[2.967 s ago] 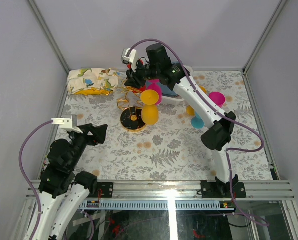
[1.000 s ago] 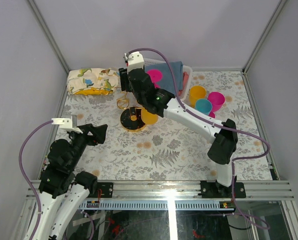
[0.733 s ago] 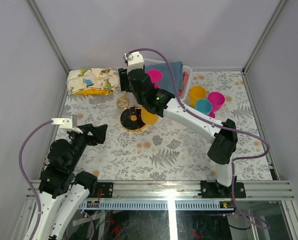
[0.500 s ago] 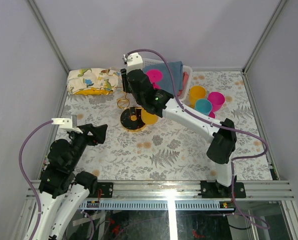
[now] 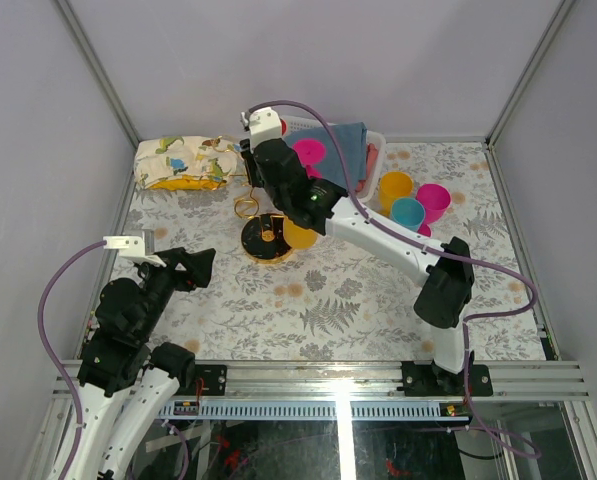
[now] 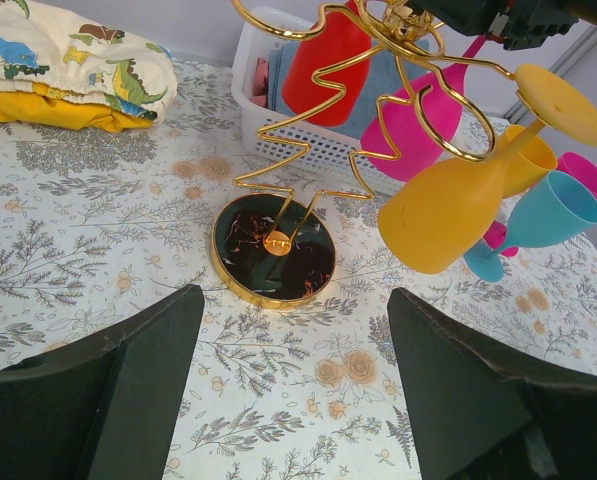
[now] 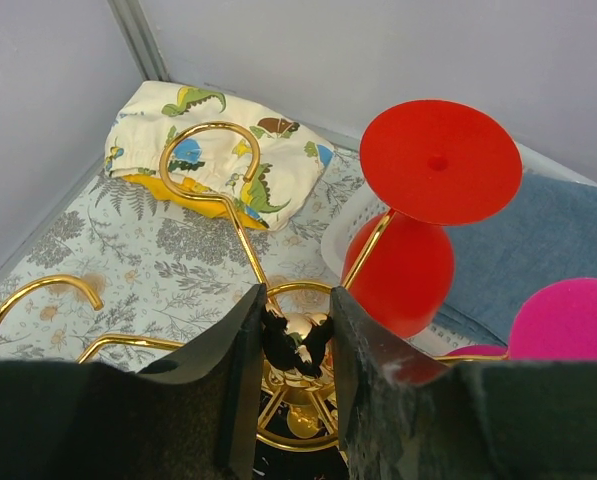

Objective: Place the wine glass upside down on the wine glass rack
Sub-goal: Adjust the wine rack at the center of the board, then pick up the wine glass at the center of the board.

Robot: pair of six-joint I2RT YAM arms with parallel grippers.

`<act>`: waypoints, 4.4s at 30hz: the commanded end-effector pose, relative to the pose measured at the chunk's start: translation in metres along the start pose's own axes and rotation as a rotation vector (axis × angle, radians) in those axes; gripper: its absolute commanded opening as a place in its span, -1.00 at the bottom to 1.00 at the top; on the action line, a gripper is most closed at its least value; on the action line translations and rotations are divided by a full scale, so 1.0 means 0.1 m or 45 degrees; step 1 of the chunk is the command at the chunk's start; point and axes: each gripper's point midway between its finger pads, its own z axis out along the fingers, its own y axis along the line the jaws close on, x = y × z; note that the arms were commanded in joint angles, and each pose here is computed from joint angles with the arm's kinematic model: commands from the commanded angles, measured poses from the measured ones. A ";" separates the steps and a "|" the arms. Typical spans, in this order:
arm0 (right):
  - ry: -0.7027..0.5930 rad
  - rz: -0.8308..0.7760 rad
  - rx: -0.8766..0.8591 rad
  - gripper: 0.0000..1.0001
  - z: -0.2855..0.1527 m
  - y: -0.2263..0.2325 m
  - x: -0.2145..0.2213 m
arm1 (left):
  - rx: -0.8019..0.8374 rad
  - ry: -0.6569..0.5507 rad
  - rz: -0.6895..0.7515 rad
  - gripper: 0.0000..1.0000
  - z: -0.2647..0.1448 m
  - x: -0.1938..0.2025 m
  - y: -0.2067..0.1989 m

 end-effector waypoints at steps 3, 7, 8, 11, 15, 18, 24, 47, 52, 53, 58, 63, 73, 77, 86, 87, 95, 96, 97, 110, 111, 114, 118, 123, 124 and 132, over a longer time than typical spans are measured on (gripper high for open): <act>-0.063 -0.028 -0.164 -1.00 -0.10 0.00 -0.40 | -0.014 -0.035 -0.011 0.49 0.00 -0.07 0.01; -0.052 -0.072 -0.239 -1.00 -0.09 -0.05 -0.40 | -0.015 -0.036 -0.011 0.49 0.00 -0.07 0.01; -0.051 -0.086 -0.251 -1.00 -0.09 -0.08 -0.39 | -0.014 -0.037 -0.010 0.49 -0.01 -0.07 0.01; -0.044 -0.133 -0.341 -1.00 -0.09 -0.08 -0.39 | -0.013 -0.036 -0.011 0.49 0.00 -0.07 0.01; -0.042 -0.220 -0.456 -1.00 -0.07 -0.11 -0.37 | -0.012 -0.035 -0.011 0.49 0.00 -0.07 0.01; -0.032 -0.268 -0.538 -1.00 -0.06 -0.13 -0.35 | -0.014 -0.036 -0.011 0.49 0.00 -0.07 0.01; -0.011 -0.345 -0.722 -1.00 -0.07 -0.12 -0.31 | -0.016 -0.031 -0.011 0.50 0.00 -0.06 0.01; -0.114 -0.357 -0.728 0.14 -0.22 -0.23 -0.67 | -0.017 -0.029 -0.010 0.50 0.01 -0.06 0.02; -0.246 -0.276 -0.679 0.33 -0.51 -0.31 -1.04 | -0.018 -0.027 -0.010 0.50 0.01 -0.06 0.02; -0.266 -0.255 -0.659 0.35 -0.57 -0.34 -1.11 | -0.017 -0.027 -0.010 0.50 0.01 -0.06 0.02; -0.279 -0.120 -0.364 0.55 -0.81 -0.80 -1.18 | -0.015 -0.028 -0.011 0.50 0.01 -0.06 0.01; -0.237 -0.006 -0.009 0.66 -1.24 -1.43 -0.91 | -0.004 -0.015 -0.008 0.51 0.03 -0.04 0.00; 0.077 0.065 0.269 0.88 -2.02 -2.00 0.06 | -0.002 -0.008 -0.007 0.52 0.04 -0.03 -0.01; 0.227 0.106 0.357 0.98 -2.28 -2.15 0.50 | 0.002 0.002 -0.004 0.53 0.05 -0.02 -0.01; 0.480 0.203 0.441 0.99 -2.71 -2.25 1.12 | 0.007 0.045 -0.001 0.56 0.12 0.05 -0.02; 0.492 0.202 0.467 0.98 -2.73 -2.28 1.16 | 0.010 0.054 -0.001 0.56 0.12 0.06 -0.03; 0.616 0.187 0.516 0.98 -2.53 -2.27 1.42 | 0.012 0.055 0.000 0.57 0.12 0.06 -0.03; 0.639 0.194 0.520 0.98 -2.48 -2.27 1.46 | 0.009 0.049 -0.002 0.58 0.12 0.05 -0.03; 0.652 0.206 0.525 0.98 -2.44 -2.27 1.48 | 0.001 0.041 -0.004 0.58 0.11 0.04 -0.01; 0.740 0.310 0.674 0.98 -2.15 -2.53 1.75 | -0.040 0.033 -0.012 0.66 0.10 0.03 0.04; 0.734 0.319 0.679 0.98 -2.13 -2.56 1.76 | -0.040 0.033 -0.012 0.66 0.11 0.03 0.04; 0.717 0.364 0.682 0.99 -2.04 -2.64 1.79 | -0.036 0.038 -0.010 0.67 0.11 0.04 0.04; 0.716 0.399 0.674 0.99 -1.88 -2.71 1.83 | -0.044 0.032 -0.011 0.68 0.10 0.03 0.05; 0.679 0.458 0.711 0.98 -1.71 -2.88 1.82 | -0.038 0.024 -0.012 0.69 0.09 0.02 0.04; 0.668 0.473 0.719 0.98 -1.69 -2.92 1.81 | -0.037 0.027 -0.012 0.70 0.09 0.02 0.04; 0.649 0.517 0.681 0.98 -1.43 -3.01 1.82 | -0.034 0.025 -0.013 0.70 0.09 0.02 0.03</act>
